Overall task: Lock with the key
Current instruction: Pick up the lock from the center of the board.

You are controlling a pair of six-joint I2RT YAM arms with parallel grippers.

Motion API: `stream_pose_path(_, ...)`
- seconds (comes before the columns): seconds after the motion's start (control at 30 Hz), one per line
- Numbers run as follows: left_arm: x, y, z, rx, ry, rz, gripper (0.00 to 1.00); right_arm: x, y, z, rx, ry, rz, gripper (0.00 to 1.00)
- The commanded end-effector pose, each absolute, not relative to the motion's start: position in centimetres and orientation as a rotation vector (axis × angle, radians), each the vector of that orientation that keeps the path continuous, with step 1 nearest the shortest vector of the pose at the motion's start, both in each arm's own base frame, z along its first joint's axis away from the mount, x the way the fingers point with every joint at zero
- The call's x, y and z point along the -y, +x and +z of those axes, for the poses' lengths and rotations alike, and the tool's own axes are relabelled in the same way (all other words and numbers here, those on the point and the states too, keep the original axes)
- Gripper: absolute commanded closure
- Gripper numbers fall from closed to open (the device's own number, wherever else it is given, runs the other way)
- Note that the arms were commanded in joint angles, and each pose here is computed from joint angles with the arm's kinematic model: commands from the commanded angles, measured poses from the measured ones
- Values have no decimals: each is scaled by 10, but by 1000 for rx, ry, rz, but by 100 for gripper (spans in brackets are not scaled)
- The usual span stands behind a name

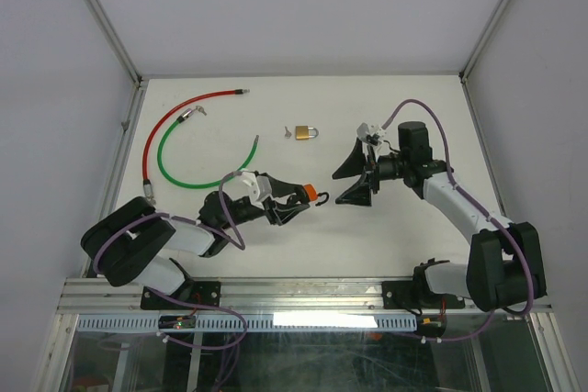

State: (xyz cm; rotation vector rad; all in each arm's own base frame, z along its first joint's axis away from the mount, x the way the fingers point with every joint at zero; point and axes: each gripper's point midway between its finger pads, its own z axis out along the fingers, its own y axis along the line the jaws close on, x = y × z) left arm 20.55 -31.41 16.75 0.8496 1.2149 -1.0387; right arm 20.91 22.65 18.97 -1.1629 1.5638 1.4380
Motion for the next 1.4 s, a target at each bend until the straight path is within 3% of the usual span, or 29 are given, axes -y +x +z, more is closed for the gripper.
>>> stream_pose_path(0.0, 316, 185, 211, -1009, 901, -1118, 79, -235, 200, 205, -1444, -1238, 1474, 11)
stream_pose_path(0.2, 311, 179, 238, -925, 880, -1150, 79, -244, 198, 198, -1484, -1238, 1517, 30)
stream_pose_path(0.63, 306, 179, 259, -881, 821, -1164, 79, -251, 186, 201, -1467, -1255, 1586, 52)
stream_pose_path(0.97, 300, 183, 266, -877, 783, -1152, 79, -253, 175, 203, -1422, -1304, 1613, 60)
stream_pose_path(1.37, 301, 183, 268, -873, 784, -1167, 79, -254, 168, 208, -1373, -1337, 1639, 83)
